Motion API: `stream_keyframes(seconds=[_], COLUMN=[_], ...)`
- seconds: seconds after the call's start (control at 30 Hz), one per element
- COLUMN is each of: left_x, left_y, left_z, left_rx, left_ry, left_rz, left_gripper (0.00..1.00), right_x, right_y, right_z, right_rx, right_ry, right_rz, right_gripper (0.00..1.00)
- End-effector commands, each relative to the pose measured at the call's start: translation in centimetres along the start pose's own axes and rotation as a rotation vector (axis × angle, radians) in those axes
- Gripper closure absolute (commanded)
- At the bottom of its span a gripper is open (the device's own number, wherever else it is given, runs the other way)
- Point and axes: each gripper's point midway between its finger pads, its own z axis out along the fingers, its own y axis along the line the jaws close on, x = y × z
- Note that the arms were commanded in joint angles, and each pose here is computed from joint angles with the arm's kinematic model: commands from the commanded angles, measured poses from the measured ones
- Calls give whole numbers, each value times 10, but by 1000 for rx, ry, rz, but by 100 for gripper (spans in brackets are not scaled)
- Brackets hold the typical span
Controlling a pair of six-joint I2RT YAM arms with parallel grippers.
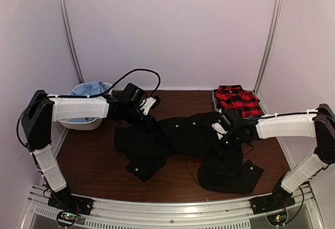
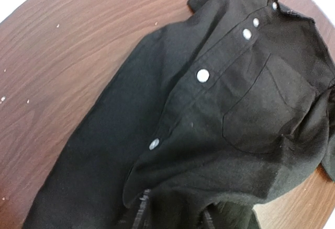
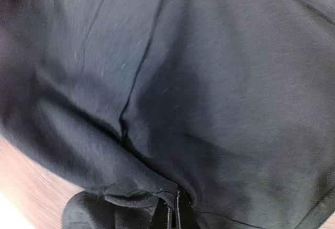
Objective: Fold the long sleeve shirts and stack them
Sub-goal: Flatten out the crumpled shirt at the center of the board.
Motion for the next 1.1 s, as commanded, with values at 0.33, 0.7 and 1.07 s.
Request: stream_keyframes(seconds=[0.33,0.7,1.07], left_x=[1,54,91], left_y=[-35,-28,-34], left_z=[-35,-34,1], left_rx=[30,-378,-564], left_ry=[-171,-93,20], left_rz=[13,-94,-57], left_gripper=[28,18,22], right_x=[-41,-47,-41], right_y=[13,15,14], right_z=[10,15,18], right_rx=[-208,-213,-212], right_ry=[-60,-58,-52], right_rz=[201,185,177], right_gripper=[100,100,100])
